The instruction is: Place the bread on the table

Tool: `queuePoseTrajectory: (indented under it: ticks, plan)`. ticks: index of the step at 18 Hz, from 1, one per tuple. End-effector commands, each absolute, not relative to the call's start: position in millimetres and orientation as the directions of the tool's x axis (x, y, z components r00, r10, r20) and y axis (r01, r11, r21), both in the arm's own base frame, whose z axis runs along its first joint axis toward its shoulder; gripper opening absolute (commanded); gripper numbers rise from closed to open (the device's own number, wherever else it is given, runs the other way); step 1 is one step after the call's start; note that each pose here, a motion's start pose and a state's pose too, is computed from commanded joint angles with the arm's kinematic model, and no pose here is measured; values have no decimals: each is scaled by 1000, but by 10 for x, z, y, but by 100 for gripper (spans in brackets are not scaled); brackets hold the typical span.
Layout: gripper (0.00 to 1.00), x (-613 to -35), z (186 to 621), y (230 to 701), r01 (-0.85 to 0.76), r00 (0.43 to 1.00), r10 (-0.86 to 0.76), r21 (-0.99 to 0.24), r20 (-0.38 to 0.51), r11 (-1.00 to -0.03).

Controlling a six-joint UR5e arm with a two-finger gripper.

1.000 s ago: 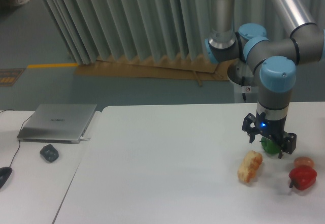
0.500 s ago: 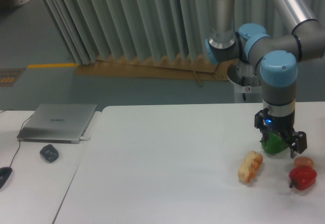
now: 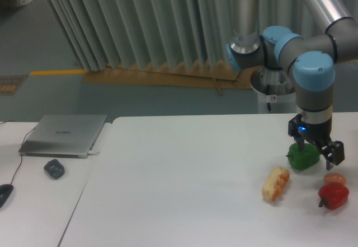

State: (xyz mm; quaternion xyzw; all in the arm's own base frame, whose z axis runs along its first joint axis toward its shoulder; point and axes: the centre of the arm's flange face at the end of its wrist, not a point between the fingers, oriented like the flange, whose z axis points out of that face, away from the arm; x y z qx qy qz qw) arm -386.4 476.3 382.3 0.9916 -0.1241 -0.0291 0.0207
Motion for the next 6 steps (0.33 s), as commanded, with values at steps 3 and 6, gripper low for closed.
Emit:
queuePoseTrajectory:
  ticks: [3,6]
  plan:
    - [100,-3874,3829,4755,-251,966,-253,52,-54,-967]
    - [100,-3866,3821,4758,-263,963,-265,54,-52,-963]
